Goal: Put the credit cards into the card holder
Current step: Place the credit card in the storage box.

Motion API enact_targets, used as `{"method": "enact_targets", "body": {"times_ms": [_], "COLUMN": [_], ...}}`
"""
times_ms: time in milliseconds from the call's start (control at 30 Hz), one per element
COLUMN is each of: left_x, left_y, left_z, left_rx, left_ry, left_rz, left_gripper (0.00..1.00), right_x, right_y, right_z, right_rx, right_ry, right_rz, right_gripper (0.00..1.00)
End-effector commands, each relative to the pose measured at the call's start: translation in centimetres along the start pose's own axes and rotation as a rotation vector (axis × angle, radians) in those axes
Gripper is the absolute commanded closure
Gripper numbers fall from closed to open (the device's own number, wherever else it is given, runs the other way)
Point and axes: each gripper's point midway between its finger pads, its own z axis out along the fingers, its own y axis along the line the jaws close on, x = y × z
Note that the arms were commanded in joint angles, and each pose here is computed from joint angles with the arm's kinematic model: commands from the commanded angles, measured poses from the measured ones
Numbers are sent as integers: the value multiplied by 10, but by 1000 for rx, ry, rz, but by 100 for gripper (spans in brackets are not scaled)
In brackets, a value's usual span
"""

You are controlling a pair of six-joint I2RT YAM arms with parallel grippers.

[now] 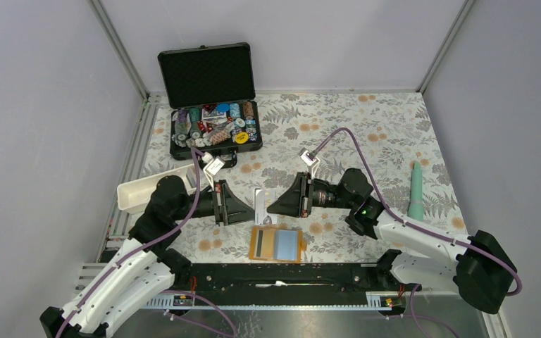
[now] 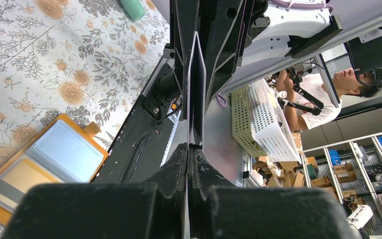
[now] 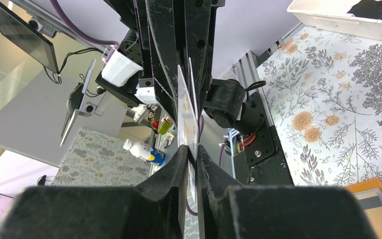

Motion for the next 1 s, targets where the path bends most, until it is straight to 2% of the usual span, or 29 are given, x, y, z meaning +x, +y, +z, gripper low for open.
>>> {"method": "enact_targets", "body": {"times_ms": [0,200,367,567,833,900,967], "left_x": [-22,-22,-22,-34,-48,-53,-59], "left_y": [-25,-27,-26,-7,9,22,49], "left_z": [-4,-9,-10,-20,-30,-35,-49], "left_rx": [70,52,43,-99,-155,-228,-403], "left_ry": [-74,-67,-70,-113,-147,-161,-178], "left_rz": [106,116,115,126,91,79,51], "left_gripper": [100,100,100,100,100,100,100], "right_x": [6,5,4,4,7,6,5], "right_y": [-5,-5,-5,-9,-14,-14,-14], "right_z": [-4,-5,-4,-8,-15,-16,-17], "right_rx": [2,10,6,43,80,86,102], "right_ry": [21,14,15,7,-1,-1,2], "right_rz": [0,-2,-1,-11,-10,-13,-18], "right_gripper": [83,82,94,95,100,100,100]}}
